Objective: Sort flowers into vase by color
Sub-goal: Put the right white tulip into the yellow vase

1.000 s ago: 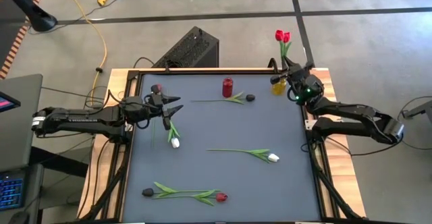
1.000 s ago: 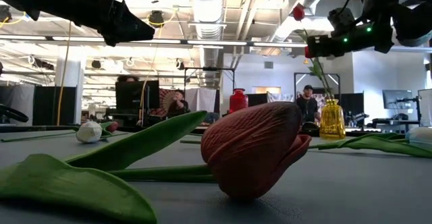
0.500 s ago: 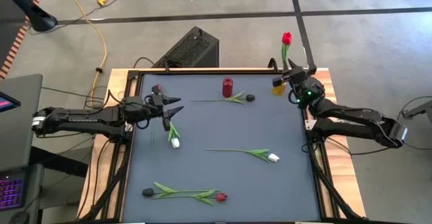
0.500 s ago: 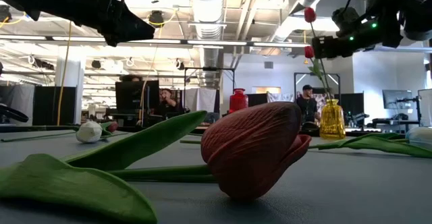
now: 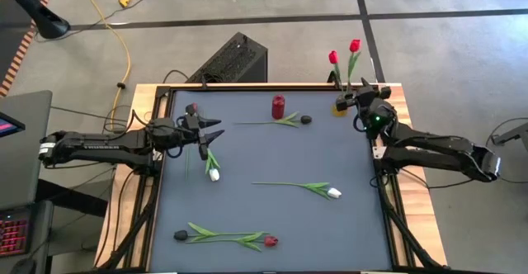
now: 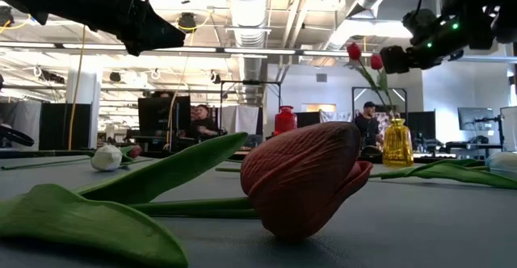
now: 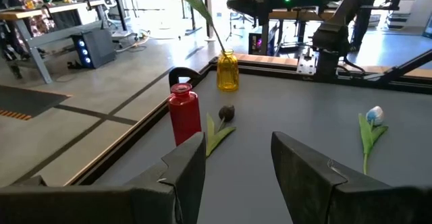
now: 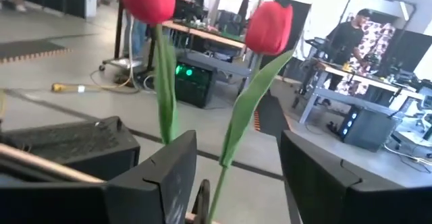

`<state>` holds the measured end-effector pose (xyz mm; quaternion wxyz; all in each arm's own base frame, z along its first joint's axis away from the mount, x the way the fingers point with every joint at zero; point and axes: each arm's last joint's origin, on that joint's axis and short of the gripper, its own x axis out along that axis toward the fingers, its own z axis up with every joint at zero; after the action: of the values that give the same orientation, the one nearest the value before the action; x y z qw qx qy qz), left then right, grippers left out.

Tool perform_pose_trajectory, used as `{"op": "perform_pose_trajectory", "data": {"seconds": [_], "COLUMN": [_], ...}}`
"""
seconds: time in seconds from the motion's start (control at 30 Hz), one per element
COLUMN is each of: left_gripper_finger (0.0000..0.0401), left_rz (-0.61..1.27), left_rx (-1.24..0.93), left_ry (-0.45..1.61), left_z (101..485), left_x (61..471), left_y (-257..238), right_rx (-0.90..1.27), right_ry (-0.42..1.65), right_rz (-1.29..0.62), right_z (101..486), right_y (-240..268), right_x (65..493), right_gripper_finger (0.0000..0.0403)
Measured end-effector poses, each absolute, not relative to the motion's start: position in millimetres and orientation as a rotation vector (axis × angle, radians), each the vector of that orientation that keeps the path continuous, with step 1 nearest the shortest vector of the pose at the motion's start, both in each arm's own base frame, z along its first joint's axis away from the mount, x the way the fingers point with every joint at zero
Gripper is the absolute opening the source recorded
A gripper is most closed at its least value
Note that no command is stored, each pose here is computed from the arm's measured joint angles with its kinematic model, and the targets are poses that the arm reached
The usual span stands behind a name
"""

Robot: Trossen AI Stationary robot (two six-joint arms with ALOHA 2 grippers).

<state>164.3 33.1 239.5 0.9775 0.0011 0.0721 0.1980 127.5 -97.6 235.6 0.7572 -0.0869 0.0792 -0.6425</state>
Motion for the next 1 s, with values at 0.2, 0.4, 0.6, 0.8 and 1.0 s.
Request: {"op": "perform_pose_trajectory", "data": {"seconds": [0.2, 0.4, 0.6, 0.8, 1.0], "left_gripper_finger": [0.0160, 0.0160, 0.0160, 0.0160, 0.0160], "left_rz": [0.399, 0.399, 0.400, 0.402, 0.377], "left_rx": [0.002, 0.002, -0.012, 0.024, -0.034], "left_ry": [0.145, 0.145, 0.141, 0.089, 0.097], "left_z": [239, 239, 240, 245, 243], "left_x": [164, 164, 164, 165, 165], "left_y": [33, 33, 33, 33, 33], "right_rx": [-0.170, 0.028, 0.224, 0.394, 0.582], "right_ry": [0.184, 0.133, 0.127, 0.176, 0.278], "right_rz": [-1.302, -1.101, -0.805, -0.571, -0.301], "right_z": [259, 291, 303, 302, 299], "right_y": [-83, -66, -56, -49, -22], "right_x": [141, 150, 165, 191, 217], "right_gripper_finger": [0.0240, 0.0240, 0.0240, 0.0240, 0.0240]}}
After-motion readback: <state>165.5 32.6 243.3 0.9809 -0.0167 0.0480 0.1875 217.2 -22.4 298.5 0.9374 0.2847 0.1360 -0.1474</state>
